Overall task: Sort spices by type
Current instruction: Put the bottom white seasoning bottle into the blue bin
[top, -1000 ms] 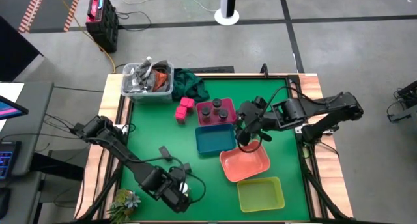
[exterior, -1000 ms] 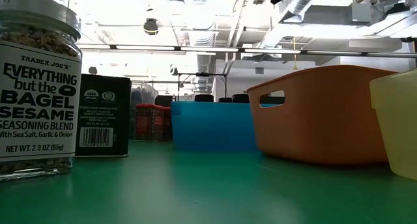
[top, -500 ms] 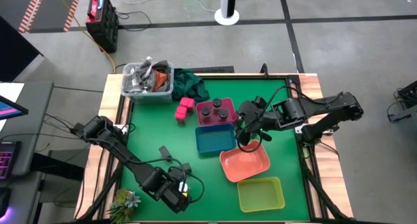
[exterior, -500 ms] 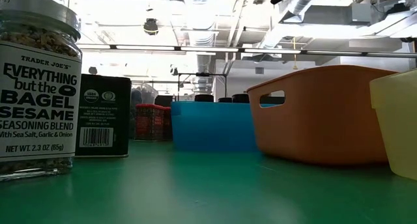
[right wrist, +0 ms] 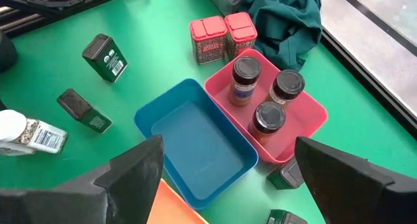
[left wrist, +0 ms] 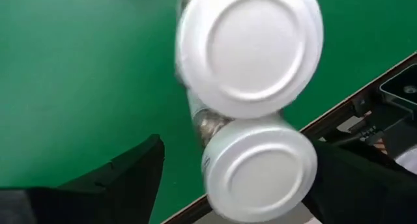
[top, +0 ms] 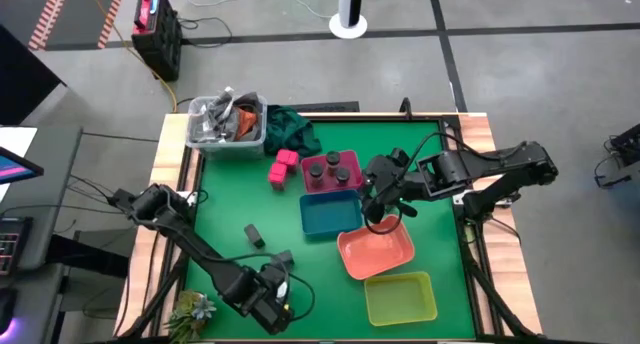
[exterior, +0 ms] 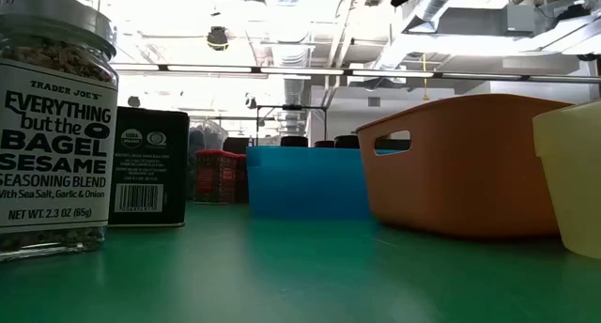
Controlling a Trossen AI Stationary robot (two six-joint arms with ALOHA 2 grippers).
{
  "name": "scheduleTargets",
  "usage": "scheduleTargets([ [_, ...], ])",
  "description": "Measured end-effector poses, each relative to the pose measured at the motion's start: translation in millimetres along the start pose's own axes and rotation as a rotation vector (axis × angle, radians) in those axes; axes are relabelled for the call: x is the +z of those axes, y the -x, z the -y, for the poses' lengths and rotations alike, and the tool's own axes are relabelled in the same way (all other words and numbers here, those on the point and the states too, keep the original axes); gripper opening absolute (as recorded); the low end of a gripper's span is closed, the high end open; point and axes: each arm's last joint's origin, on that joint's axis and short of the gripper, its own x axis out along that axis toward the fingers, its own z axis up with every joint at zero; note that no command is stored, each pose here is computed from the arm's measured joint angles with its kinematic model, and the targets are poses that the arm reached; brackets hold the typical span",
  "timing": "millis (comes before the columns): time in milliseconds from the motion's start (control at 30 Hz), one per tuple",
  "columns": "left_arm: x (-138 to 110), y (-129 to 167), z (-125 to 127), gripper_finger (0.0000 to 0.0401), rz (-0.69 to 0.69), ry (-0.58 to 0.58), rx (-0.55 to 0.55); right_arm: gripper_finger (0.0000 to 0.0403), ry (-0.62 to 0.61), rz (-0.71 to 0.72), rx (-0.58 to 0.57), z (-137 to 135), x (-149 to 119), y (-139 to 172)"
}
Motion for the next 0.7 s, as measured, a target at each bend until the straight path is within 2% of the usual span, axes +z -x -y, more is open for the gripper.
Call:
scheduleTargets([
  [367, -8, -5, -8, 0.03, 0.081, 0.02, 0.029, 0.0369, -0.002, 0.003, 0.001, 0, 0, 0],
  [700, -9, -16, -20, 0.0226, 0.09, -0.007, 0.101, 0.0369, -0.014, 0.002, 0.002, 0, 0, 0],
])
